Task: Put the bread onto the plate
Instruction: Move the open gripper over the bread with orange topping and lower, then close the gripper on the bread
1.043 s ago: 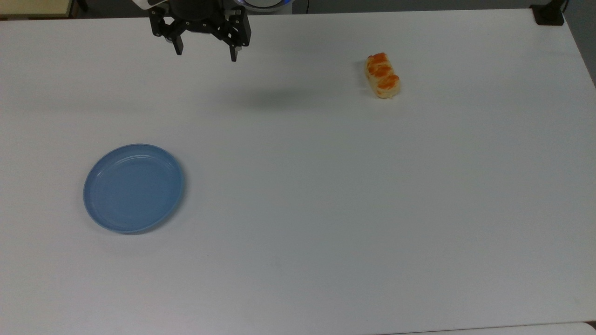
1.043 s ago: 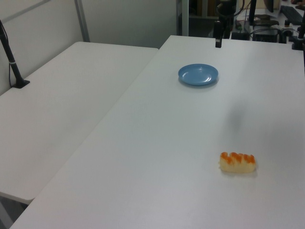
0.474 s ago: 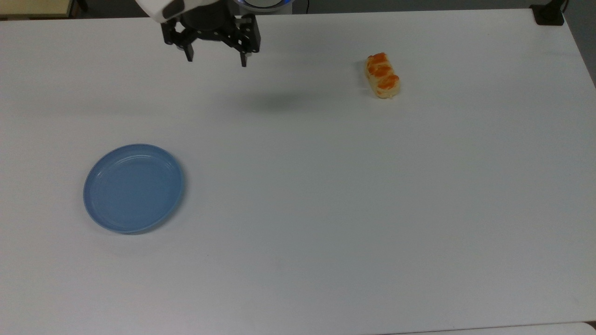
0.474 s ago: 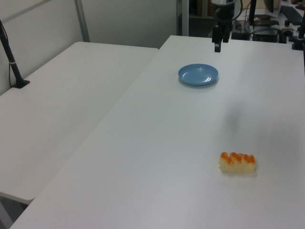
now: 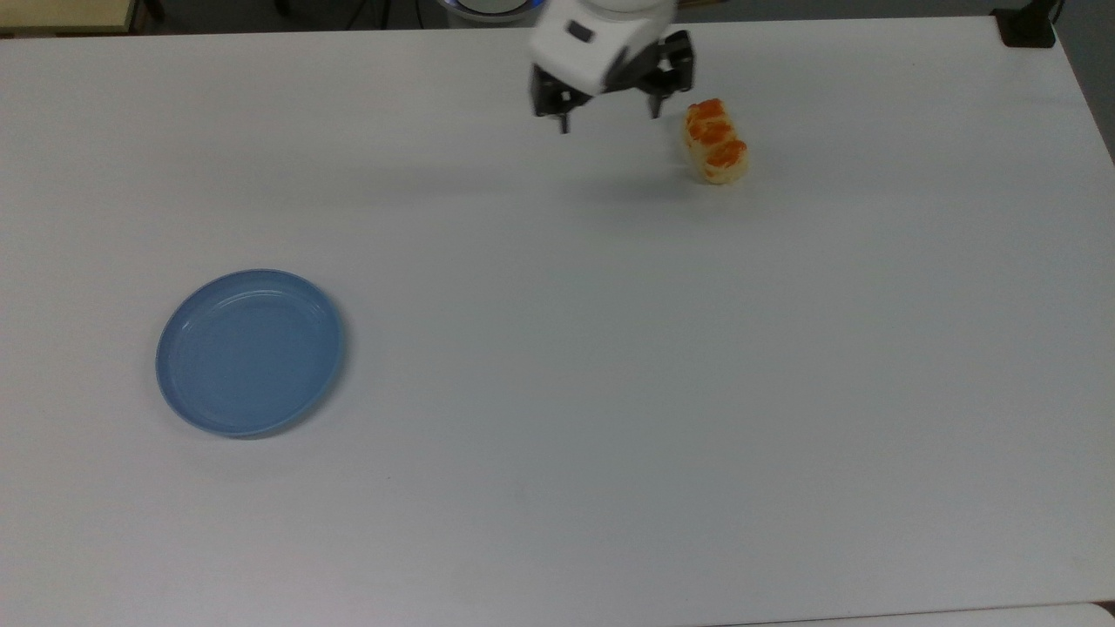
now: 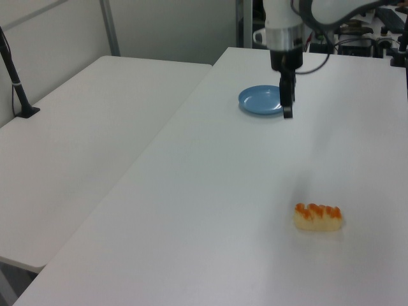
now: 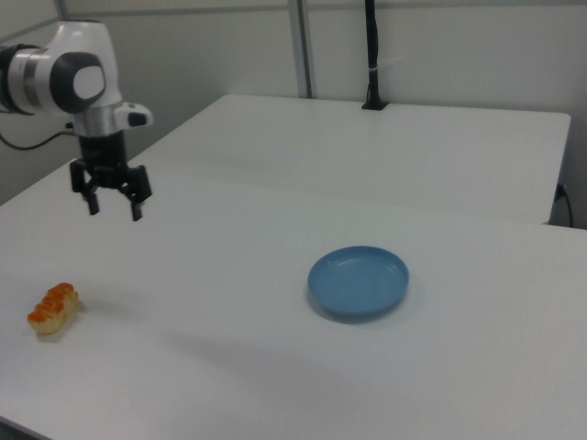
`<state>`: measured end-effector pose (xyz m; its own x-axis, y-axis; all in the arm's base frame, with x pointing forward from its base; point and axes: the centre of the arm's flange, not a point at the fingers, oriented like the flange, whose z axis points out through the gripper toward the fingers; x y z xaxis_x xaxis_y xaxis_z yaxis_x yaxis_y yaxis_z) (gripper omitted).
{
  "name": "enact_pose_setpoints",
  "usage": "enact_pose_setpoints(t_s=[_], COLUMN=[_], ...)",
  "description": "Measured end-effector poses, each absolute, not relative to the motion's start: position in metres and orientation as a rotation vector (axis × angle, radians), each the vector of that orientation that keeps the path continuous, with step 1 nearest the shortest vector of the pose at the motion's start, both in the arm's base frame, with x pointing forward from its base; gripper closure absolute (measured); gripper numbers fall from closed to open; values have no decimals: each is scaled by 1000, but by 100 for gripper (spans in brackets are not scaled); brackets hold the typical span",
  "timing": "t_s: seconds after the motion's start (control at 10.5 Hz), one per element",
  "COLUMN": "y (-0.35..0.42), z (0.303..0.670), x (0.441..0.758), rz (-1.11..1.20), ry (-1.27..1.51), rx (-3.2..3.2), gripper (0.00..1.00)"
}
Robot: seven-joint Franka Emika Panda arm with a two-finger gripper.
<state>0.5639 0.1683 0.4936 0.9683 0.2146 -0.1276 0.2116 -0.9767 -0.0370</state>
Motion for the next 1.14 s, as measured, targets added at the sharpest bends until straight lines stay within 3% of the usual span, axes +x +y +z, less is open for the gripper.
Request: enact_pose_setpoints(t_s=[0.57,1.04,1.14], y=[293,346,350], z=[381,319,309], x=[506,475,474], rz=[370,419,430], ry=[-482,-489,-492], rx=[-3089,-3151,-3159], gripper=[0,0,6])
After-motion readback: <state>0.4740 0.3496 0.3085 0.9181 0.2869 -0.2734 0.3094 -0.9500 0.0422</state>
